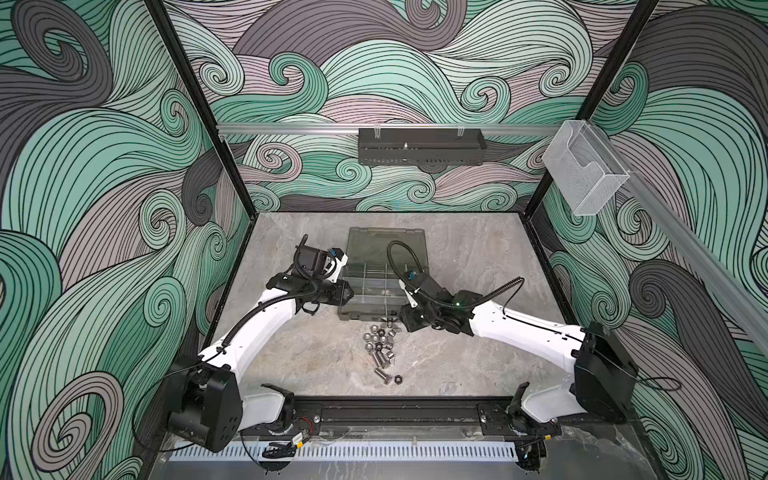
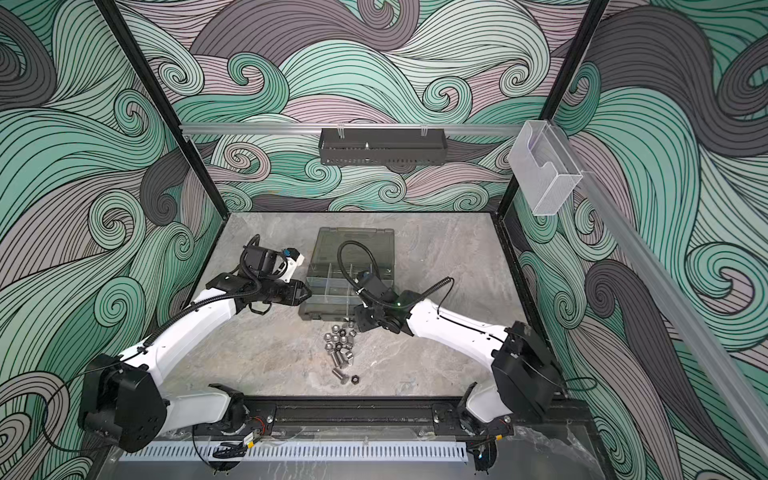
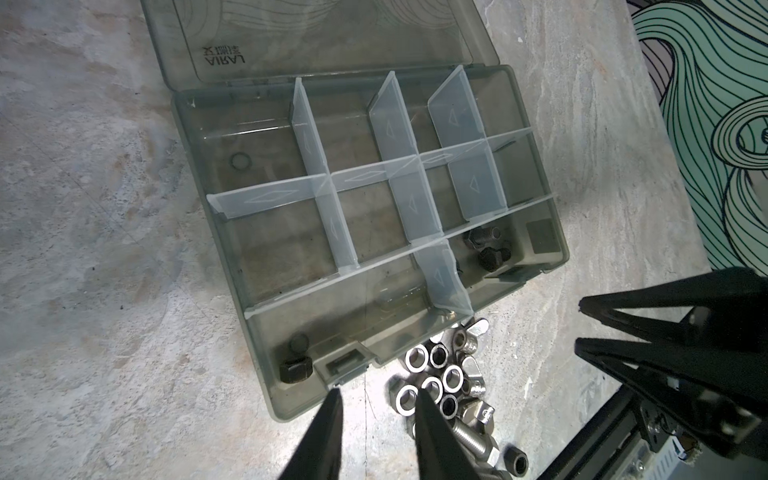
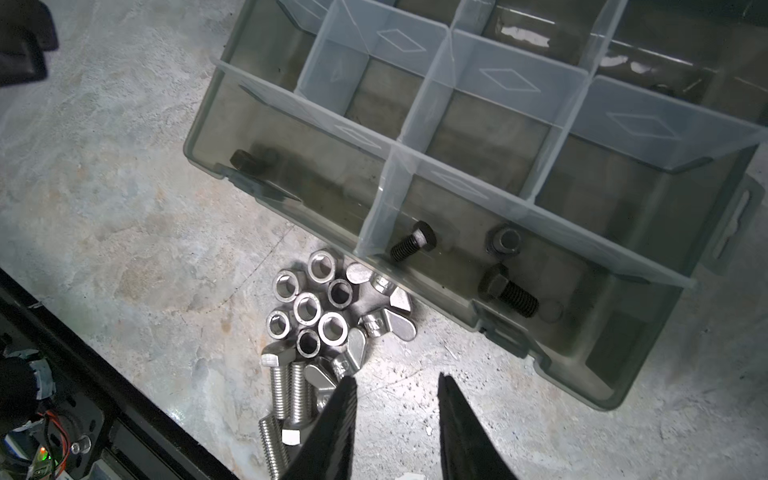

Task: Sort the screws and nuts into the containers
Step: 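Withdraw the right gripper from the box while the left gripper returns to the pile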

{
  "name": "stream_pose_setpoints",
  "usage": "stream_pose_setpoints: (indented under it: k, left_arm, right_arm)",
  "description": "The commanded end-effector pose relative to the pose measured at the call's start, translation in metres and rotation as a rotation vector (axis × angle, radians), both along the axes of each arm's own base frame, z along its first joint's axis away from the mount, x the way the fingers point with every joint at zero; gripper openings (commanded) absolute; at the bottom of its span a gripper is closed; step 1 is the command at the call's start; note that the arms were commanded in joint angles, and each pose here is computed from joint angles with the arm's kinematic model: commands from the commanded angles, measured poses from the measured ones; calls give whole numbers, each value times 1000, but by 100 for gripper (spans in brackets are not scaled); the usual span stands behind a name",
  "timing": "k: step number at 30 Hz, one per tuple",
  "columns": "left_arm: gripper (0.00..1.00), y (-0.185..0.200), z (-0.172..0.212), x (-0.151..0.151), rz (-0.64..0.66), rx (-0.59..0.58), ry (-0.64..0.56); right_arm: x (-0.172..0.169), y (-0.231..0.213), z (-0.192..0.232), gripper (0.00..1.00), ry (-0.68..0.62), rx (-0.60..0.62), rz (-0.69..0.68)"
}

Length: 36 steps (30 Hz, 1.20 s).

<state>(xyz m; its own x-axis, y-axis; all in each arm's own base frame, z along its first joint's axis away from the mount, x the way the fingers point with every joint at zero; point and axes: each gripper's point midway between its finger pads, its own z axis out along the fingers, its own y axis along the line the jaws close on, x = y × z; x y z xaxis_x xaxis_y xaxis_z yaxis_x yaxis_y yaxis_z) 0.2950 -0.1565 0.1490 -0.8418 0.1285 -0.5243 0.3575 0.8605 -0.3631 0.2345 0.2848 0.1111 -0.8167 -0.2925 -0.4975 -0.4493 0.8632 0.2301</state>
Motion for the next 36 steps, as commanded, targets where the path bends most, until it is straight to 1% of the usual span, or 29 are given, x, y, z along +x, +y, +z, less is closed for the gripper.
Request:
stream_pose_setpoints:
  k: [1, 10, 14, 17, 20, 27, 30, 36]
  left_arm:
    - [33, -8, 7, 4, -31, -27, -17]
    - [34, -25, 1, -7, -96, -14, 5]
    - [34, -44, -6, -23, -173, 17, 17]
    - [35, -62, -11, -41, -248, 69, 23]
    - [35, -81, -14, -63, -309, 81, 40]
    - [37, -112, -34, -124, -441, 149, 102]
    - [40, -119, -48, -148, -484, 197, 153]
    - [43, -126, -77, -180, -532, 297, 221]
  right_arm:
    - [-1, -12, 2, 35, -5, 1, -54]
    - [-10, -36, -1, 35, -24, -5, -121]
    - [-16, -49, -2, 35, -28, -23, -134]
    - [-19, -60, 0, 36, -44, -31, -151]
    - [-20, -75, 3, 36, -71, -29, -183]
    - [-25, -115, 2, 37, -83, -13, -268]
    - [-27, -129, 2, 37, -88, -5, -298]
    - [-32, -145, -3, 38, -88, 18, -328]
